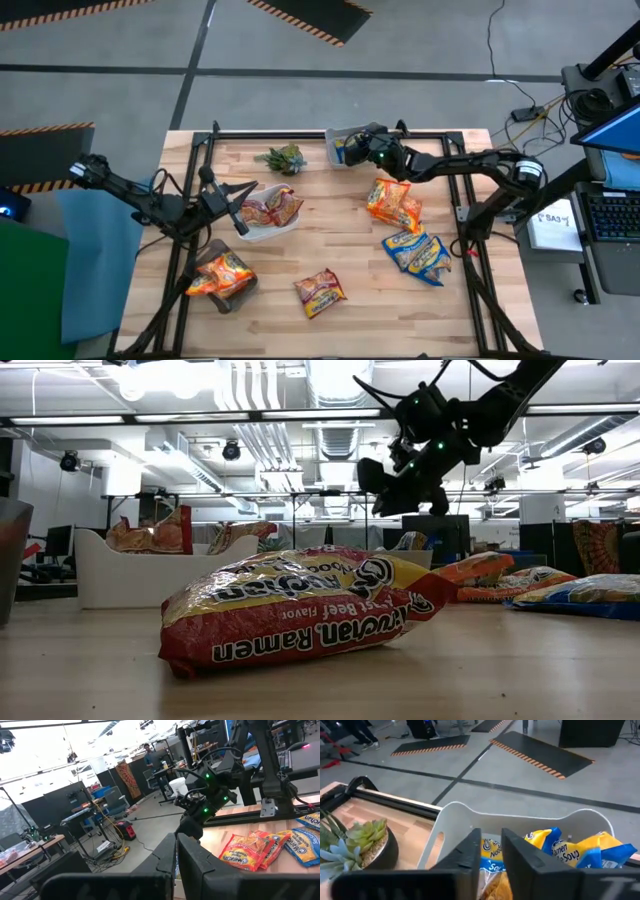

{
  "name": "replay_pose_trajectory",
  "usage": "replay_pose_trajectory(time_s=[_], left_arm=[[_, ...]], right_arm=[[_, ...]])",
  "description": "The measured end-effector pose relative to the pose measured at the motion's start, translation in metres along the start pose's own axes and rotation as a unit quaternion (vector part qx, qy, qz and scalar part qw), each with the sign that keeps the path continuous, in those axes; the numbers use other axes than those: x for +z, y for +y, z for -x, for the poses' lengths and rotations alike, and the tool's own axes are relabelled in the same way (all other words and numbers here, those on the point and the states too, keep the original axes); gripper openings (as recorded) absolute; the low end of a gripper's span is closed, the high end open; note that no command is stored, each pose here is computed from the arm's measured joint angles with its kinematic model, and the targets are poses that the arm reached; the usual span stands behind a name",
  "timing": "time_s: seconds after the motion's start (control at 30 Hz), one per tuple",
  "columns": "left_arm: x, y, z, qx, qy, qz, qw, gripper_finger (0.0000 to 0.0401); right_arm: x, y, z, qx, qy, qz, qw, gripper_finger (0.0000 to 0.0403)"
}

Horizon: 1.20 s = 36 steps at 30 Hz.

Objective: Sort Maruchan noodles
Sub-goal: Put the blue noodle pack into the gray bin

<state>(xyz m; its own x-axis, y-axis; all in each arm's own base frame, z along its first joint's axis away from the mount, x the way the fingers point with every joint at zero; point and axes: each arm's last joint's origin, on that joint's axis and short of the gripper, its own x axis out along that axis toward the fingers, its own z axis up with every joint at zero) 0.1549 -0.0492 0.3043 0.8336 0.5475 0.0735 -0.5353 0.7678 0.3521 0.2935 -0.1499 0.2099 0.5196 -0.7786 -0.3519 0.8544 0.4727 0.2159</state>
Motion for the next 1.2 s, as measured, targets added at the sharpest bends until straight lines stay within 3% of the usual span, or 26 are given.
replay_pose_trajectory(time_s=[0.13, 0.33, 0.47, 0.57, 0.83, 1.2], left_arm=[[0.000, 0.000, 0.000, 0.000, 0.000, 0.001, 1.000, 0.0000], [0.000, 0.000, 0.000, 0.000, 0.000, 0.001, 1.000, 0.0000], [0.000, 0.000, 0.000, 0.000, 0.000, 0.001, 1.000, 0.0000], [0.000, 0.000, 0.000, 0.000, 0.000, 0.001, 1.000, 0.0000], [0.000, 0.000, 0.000, 0.000, 0.000, 0.001, 1.000, 0.0000], [-0.001, 0.000, 0.000, -0.001, 0.003, -0.001, 1.000, 0.0000]], right_arm=[[-0.003, 0.000, -0.002, 0.011, 0.012, 0.006, 1.000, 0.0017], [0.011, -0.003, -0.012, 0.004, 0.053, 0.014, 0.998, 0.0010], [0.032, -0.002, -0.027, 0.001, 0.127, 0.036, 0.991, 0.0009], [0.049, -0.002, -0.039, 0.005, 0.198, 0.055, 0.979, 0.0009], [0.079, -0.002, -0.071, -0.053, 0.344, 0.118, 0.930, 0.0009], [0.055, 0.003, -0.108, -0.073, 0.422, 0.161, 0.889, 0.0008]])
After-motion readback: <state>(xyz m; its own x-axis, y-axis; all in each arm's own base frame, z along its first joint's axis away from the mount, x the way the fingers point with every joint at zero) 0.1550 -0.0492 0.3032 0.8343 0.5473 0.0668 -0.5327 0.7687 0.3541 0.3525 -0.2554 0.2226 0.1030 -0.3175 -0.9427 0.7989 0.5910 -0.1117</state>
